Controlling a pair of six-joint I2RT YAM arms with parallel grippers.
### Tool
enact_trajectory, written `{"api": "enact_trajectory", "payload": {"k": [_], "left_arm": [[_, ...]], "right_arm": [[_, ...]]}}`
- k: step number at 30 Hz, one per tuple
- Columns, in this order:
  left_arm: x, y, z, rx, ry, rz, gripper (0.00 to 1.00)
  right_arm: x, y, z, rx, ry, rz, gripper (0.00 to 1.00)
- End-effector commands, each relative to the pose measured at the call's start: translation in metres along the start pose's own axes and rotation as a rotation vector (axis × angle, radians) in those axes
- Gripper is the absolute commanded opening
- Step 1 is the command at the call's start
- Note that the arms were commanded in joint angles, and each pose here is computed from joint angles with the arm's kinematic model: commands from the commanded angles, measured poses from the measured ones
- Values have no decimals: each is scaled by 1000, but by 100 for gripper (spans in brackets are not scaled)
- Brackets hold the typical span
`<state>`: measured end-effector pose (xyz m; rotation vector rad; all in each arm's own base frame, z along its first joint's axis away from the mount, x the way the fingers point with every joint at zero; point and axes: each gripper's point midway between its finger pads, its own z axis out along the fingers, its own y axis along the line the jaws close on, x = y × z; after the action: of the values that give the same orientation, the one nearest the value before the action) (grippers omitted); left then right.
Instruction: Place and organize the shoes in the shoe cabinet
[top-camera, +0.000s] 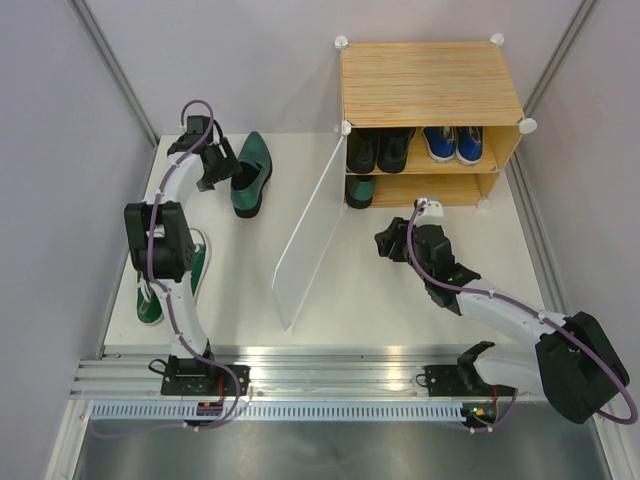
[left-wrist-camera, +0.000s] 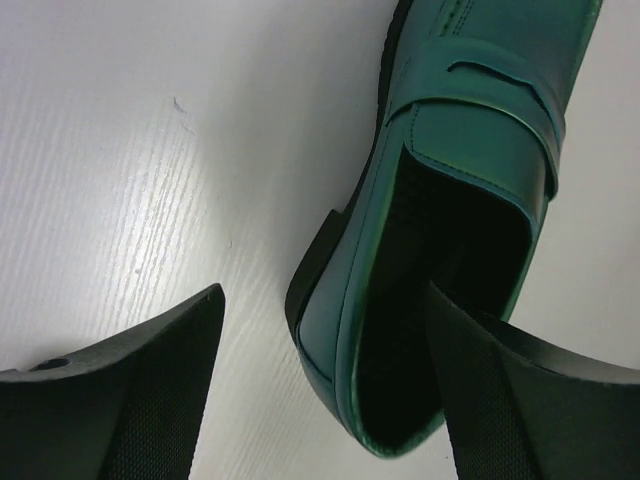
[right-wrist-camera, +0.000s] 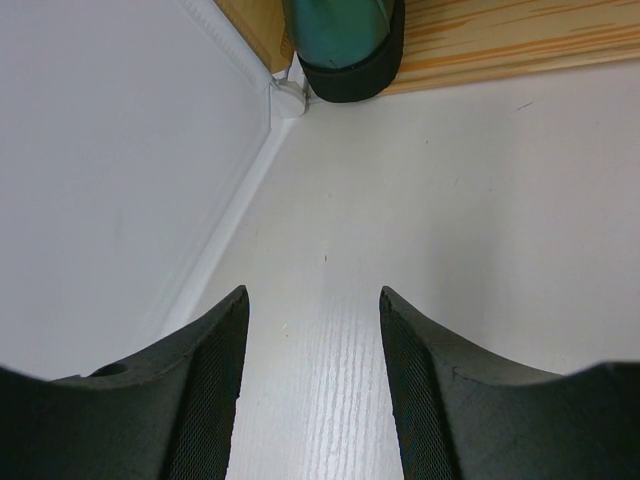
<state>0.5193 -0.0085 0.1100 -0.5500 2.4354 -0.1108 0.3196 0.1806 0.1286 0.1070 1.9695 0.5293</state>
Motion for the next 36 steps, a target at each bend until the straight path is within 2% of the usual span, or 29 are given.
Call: {"api": "enact_trajectory", "payload": {"k": [1, 4, 9, 10, 11, 12, 13, 16, 21, 25, 29, 35, 36], "left_arm": [[3, -18, 10, 66, 40, -28, 82], [23, -12, 29, 52, 100, -27, 77], [48, -8, 40, 50, 167, -28, 62], [49, -8, 40, 51, 169, -25, 56], [51, -8, 40, 52, 173, -21, 40], [51, -7, 40, 52, 176, -21, 34], [49, -9, 37, 56, 168, -21, 20], [45, -10, 27, 61, 154, -24, 4], [36, -19, -5, 114, 122, -33, 2], [23, -22, -48, 148, 52, -40, 2], [0, -28, -113, 207, -79, -64, 2], [-15, -33, -188, 291, -224, -88, 2], [-21, -36, -214, 326, -272, -86, 2]], "right_arm": [[-12, 10, 5, -22, -21, 0, 60], [-10, 10, 6, -20, -11, -5, 60], [-8, 8, 7, -12, -7, -9, 60], [-9, 8, 8, -13, -8, -4, 60], [-8, 8, 8, -14, -4, -4, 60], [-7, 9, 8, -17, -1, -4, 60], [-7, 9, 8, -19, 0, 0, 60], [-10, 11, 5, -26, -9, 5, 60], [-17, 14, -1, -37, -34, 11, 60], [-20, 22, -6, -75, -25, 29, 60], [-32, 33, -20, -121, -47, 55, 60], [-55, 39, -42, -136, -83, 57, 60], [-57, 42, -45, -142, -81, 55, 60]]}}
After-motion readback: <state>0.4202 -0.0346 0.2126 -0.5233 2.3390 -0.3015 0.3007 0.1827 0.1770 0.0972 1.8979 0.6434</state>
